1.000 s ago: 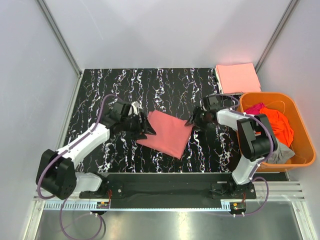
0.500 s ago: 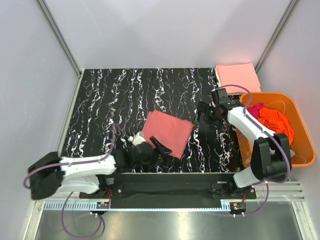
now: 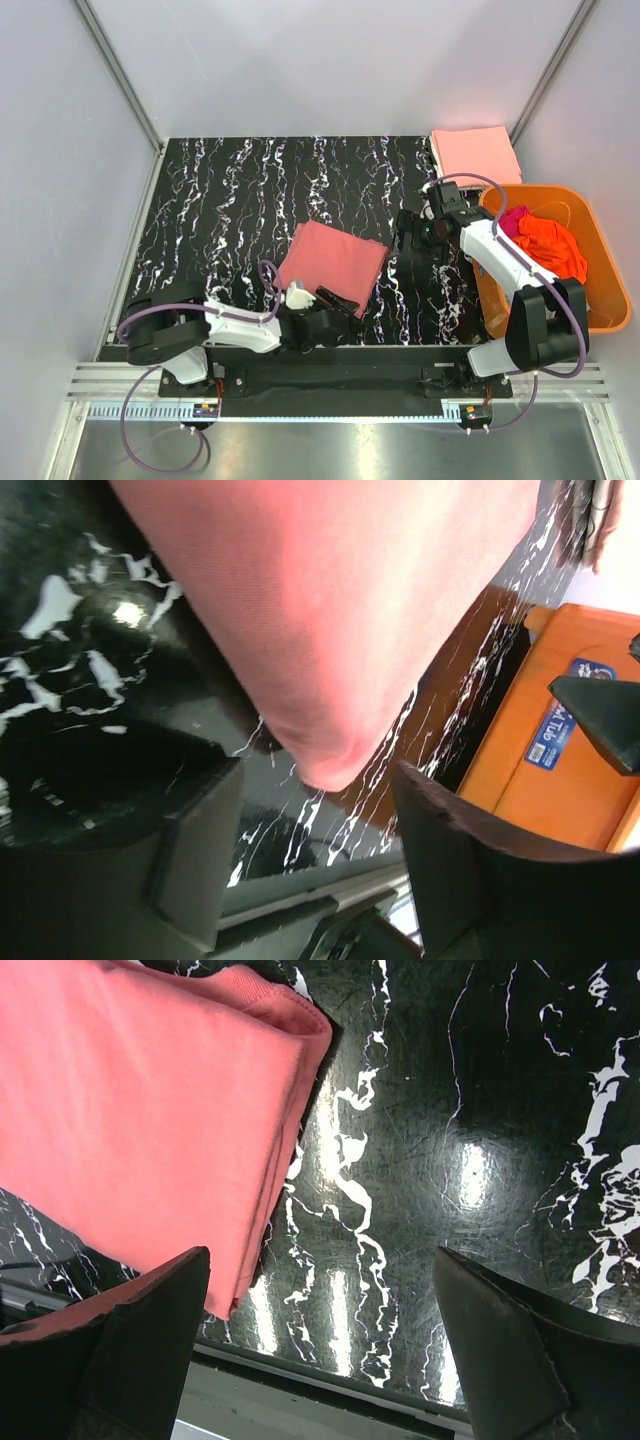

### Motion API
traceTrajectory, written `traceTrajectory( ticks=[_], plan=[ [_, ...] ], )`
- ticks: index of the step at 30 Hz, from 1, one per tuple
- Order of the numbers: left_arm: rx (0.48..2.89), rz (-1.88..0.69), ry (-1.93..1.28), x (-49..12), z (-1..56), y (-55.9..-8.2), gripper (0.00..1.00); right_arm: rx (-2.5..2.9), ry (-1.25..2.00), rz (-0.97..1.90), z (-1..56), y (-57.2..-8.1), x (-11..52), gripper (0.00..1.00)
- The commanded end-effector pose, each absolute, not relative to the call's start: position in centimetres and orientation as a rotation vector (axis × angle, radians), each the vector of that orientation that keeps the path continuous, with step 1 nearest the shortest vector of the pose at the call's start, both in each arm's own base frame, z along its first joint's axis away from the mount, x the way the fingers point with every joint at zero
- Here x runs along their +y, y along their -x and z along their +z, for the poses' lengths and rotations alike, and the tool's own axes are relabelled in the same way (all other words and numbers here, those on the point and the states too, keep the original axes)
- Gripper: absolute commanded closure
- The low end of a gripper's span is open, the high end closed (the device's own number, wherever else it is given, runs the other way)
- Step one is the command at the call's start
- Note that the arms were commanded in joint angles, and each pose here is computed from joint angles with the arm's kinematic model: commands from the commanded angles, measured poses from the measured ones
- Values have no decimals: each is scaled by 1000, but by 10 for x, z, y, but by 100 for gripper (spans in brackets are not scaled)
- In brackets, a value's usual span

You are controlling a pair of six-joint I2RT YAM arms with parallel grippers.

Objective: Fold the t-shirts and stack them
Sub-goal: Fold the tshirt

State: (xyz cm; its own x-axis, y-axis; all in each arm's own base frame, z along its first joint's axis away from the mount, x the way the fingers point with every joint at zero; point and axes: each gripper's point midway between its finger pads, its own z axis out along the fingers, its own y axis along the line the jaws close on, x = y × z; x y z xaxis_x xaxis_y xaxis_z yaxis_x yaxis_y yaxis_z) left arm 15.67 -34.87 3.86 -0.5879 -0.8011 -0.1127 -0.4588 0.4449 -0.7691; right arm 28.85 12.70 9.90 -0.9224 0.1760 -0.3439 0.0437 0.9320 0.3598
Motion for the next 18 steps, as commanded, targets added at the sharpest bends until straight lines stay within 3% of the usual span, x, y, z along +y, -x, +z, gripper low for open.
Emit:
traceTrajectory(
  ticks=[1, 6, 11, 18],
  plan=[
    [2074, -1093, 1300, -364, 53, -170, 37, 2675, -124, 520, 108, -297, 129, 0],
    [2060, -1088, 1343, -366, 40, -169, 45, 2696, -138, 566, 98, -298, 135, 0],
    [1976, -1130, 1351, -356, 49, -177, 62, 2708, -72, 668, 96, -295, 147, 4],
    [1953, -1210, 1318, -360, 74, -190, 86, 2720, -53, 911, 86, -293, 169, 0]
  ],
)
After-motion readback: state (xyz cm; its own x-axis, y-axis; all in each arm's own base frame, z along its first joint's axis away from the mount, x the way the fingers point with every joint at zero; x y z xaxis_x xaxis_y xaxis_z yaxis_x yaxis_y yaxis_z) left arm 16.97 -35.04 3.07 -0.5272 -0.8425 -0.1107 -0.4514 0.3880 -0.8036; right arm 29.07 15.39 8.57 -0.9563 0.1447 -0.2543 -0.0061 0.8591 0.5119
